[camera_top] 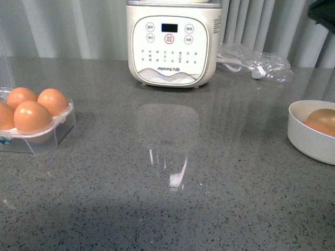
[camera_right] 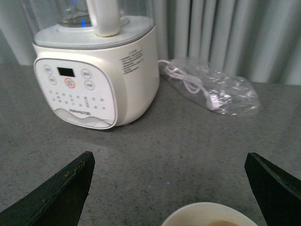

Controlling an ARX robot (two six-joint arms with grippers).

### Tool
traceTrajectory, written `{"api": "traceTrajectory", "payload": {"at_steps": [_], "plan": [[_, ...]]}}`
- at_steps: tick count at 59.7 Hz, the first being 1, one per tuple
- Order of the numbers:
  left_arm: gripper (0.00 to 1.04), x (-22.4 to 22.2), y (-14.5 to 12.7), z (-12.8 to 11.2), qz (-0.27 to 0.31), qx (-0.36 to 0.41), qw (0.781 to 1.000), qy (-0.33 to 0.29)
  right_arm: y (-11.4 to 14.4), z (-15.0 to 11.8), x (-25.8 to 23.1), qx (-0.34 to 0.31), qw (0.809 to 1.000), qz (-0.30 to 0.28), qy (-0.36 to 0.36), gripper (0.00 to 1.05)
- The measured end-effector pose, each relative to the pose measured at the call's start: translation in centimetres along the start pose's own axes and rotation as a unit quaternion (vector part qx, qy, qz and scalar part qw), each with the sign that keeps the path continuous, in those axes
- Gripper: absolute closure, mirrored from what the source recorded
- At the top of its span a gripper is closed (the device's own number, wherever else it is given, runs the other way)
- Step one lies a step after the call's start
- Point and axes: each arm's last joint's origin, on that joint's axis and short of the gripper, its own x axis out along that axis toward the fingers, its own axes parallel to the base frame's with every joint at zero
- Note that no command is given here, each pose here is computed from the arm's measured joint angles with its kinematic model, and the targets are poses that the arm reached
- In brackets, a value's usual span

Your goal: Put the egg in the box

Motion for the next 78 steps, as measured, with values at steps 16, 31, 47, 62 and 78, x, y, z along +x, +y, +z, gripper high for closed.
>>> {"api": "traceTrajectory", "payload": {"at_steps": [16,31,47,62,78], "plan": [[0.07,0.0,0.0,0.0,0.000,0.000,1.000,0.000,0.7,0.6,-3.4,-0.072,0.991,-0.085,-0.072,0.07],[0.07,0.0,0.0,0.0,0.000,0.000,1.000,0.000,0.6,-2.3,-6.5,-0.037,0.993,-0.109,-0.040,0.39],[0.07,0.0,0.0,0.0,0.000,0.000,1.000,0.000,-0.5,-5.8,-9.4,-0.023,0.993,-0.108,-0.037,0.89],[0.07,0.0,0.0,0.0,0.000,0.000,1.000,0.000,-1.7,-8.3,-12.1,-0.022,0.993,-0.114,-0.038,1.01],[0.07,0.0,0.0,0.0,0.000,0.000,1.000,0.000,-1.5,-9.4,-13.3,-0.022,0.993,-0.112,-0.039,1.01]]}}
